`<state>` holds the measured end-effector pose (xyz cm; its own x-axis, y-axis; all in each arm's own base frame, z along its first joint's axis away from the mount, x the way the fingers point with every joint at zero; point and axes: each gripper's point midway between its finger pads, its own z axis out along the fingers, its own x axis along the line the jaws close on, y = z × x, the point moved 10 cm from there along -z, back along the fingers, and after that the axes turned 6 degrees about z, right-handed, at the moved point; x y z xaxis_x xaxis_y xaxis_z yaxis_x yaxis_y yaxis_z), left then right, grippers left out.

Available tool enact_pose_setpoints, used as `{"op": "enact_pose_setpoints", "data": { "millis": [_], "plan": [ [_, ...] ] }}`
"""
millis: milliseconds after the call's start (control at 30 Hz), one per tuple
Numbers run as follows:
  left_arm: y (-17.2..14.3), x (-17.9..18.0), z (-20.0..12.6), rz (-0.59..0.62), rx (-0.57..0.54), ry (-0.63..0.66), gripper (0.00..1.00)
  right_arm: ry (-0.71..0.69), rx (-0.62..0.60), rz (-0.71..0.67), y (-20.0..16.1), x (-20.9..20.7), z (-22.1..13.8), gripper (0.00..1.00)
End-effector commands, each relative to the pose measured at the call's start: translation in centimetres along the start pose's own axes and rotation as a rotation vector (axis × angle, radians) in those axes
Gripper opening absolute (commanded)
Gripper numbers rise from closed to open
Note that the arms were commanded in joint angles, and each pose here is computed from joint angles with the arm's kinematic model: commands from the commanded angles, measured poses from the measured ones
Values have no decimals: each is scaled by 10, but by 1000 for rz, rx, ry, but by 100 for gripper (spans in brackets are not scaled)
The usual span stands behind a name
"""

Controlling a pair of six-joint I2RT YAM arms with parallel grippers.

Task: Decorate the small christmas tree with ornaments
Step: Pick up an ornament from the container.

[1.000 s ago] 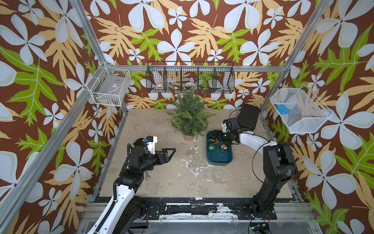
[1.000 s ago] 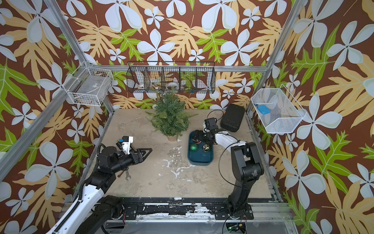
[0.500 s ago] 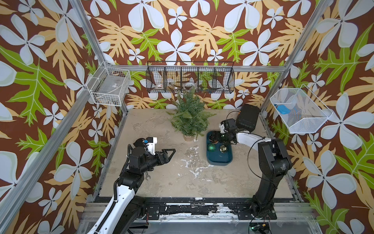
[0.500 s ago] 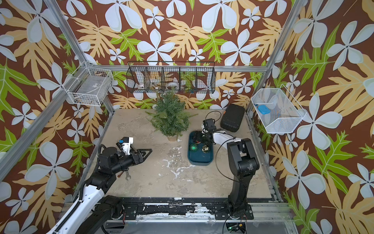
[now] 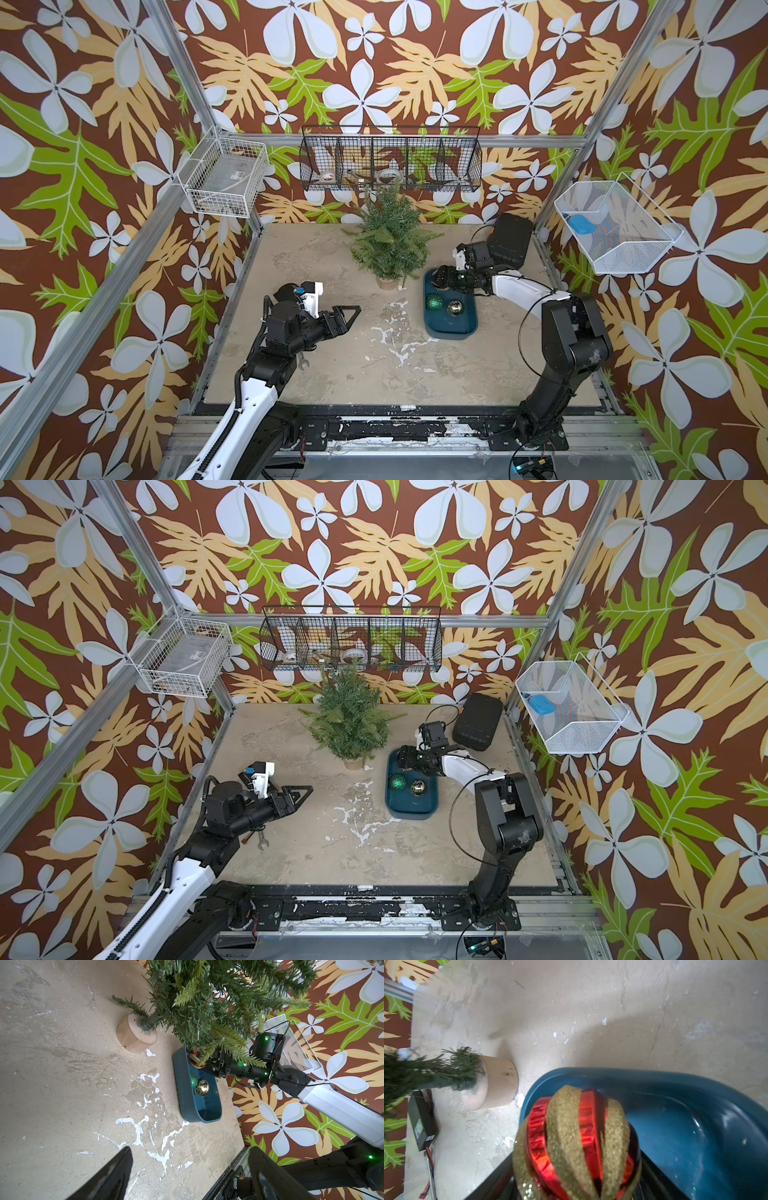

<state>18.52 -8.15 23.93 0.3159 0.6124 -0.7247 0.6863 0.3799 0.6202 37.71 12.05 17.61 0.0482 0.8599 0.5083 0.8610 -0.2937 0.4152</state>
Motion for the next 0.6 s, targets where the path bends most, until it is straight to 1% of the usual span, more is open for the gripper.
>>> {"op": "enact_pose_setpoints", "data": {
  "millis": [0, 167, 333, 567],
  "plan": [
    [4, -5, -1, 13, -21, -31, 89, 24, -32, -18, 1, 8, -20, 78],
    [9, -12, -3, 19, -33, -48, 88, 67, -107, -51, 0, 23, -68, 77],
    [18, -22, -5, 28, -55, -91, 87, 114, -174, -84, -3, 38, -117, 77],
    [32, -40, -9, 49, -91, -181, 80, 216, -227, -133, -15, 58, -173, 77]
  ]
}}
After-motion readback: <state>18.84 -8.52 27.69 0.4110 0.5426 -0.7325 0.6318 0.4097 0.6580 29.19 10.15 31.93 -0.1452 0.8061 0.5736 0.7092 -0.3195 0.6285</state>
